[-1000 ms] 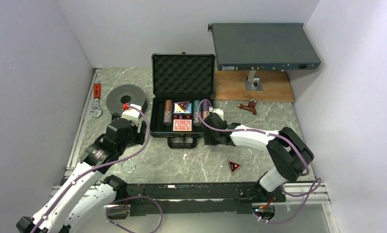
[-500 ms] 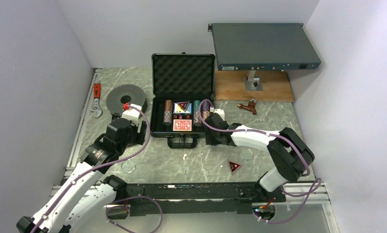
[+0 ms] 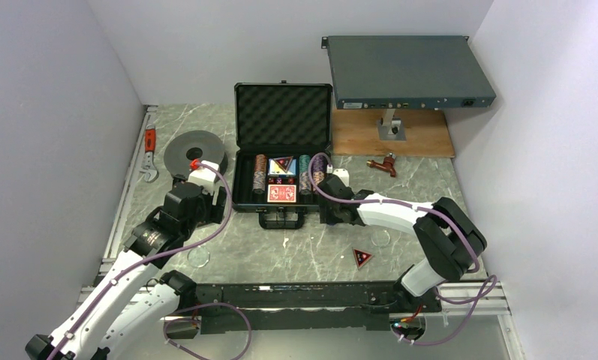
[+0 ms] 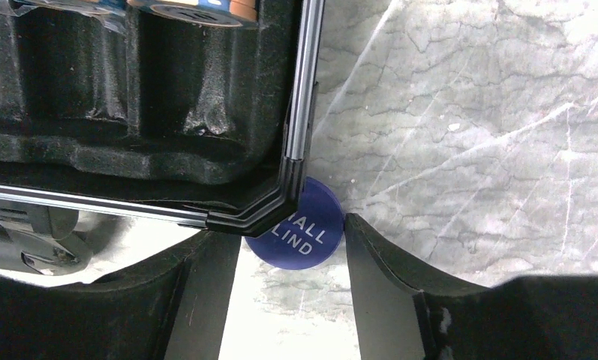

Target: Pack up texas hold em set

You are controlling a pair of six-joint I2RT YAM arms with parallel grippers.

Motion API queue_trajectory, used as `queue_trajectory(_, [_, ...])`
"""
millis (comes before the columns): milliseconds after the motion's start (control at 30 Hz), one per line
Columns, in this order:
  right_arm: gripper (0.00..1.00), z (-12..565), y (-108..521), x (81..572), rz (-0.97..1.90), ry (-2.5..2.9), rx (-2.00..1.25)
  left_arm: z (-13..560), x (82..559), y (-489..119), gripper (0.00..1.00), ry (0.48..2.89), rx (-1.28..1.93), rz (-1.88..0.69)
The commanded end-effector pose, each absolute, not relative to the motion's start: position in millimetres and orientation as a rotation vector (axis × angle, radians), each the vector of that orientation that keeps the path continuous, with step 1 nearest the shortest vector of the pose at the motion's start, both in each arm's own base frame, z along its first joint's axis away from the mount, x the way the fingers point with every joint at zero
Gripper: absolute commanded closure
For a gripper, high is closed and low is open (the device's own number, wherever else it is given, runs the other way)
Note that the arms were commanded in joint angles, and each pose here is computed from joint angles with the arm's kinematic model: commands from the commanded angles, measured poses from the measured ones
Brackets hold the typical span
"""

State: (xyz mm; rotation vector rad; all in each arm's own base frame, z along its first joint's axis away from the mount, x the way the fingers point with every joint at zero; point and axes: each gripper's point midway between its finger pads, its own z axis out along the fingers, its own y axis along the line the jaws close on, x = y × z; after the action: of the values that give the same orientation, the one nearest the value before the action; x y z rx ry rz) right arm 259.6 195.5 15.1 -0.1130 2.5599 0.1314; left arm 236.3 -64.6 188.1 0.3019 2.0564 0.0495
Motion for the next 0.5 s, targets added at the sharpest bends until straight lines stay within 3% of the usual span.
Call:
queue_trajectory(0, [0.45,-7.7,169.6,217.4,0.012,2.734,-0.123,205.1,239.5,-66.6,0.15,2.012,0.278,0.023])
queue_trajectory(467, [0.46,5.8,198.5,191.2,0.064,2.727,-0.274,206.0,239.1,-66.8,0.15,2.006,0.278,0.019])
